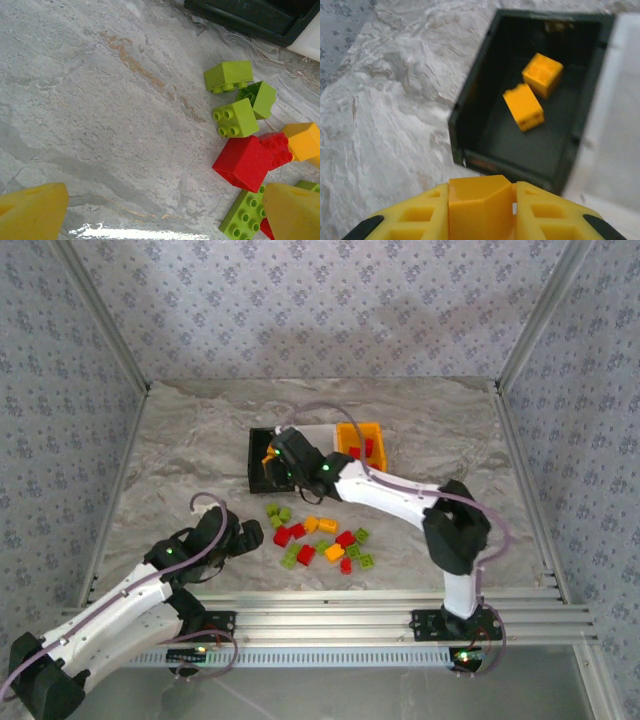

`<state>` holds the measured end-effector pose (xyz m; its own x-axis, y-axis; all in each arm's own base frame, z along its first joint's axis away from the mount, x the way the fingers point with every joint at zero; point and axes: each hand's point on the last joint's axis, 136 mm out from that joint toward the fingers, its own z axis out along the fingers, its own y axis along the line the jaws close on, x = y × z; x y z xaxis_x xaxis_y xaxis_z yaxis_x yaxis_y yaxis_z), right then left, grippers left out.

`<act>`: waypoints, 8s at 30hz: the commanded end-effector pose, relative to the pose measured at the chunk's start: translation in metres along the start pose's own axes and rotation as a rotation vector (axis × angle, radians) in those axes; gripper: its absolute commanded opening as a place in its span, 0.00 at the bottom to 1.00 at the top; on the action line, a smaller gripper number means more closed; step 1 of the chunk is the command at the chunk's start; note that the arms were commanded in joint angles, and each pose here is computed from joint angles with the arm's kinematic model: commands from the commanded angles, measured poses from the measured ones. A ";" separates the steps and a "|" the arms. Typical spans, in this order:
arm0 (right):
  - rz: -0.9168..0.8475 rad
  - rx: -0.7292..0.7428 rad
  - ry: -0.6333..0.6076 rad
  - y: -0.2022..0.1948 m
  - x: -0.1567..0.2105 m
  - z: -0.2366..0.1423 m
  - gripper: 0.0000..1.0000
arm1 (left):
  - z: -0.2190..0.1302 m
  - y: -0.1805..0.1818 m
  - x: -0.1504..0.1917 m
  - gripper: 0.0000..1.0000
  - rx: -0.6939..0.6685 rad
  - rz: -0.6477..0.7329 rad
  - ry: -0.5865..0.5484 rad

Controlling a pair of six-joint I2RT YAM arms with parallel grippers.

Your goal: Sort the legos into containers by color

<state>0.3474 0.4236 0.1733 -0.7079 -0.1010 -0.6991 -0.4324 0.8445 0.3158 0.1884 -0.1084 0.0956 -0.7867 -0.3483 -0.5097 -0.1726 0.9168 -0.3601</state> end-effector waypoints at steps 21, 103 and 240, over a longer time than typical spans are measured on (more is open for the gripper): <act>0.120 -0.022 -0.126 -0.016 -0.080 -0.021 0.65 | 0.004 -0.046 0.030 0.99 0.187 0.186 0.179; 0.455 0.235 -0.017 -0.180 0.119 -0.158 0.70 | 0.109 -0.259 -0.102 0.78 0.135 0.538 0.155; 0.319 0.248 -0.021 -0.152 0.061 -0.141 0.64 | 0.073 -0.076 0.050 0.30 -0.104 0.627 0.256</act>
<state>0.2916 0.2240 0.1696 -0.7838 0.1625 -0.5994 -0.0746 0.9335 0.3507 0.2114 -0.2109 0.0234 -0.8786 0.3021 -0.3698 0.3141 0.9490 0.0289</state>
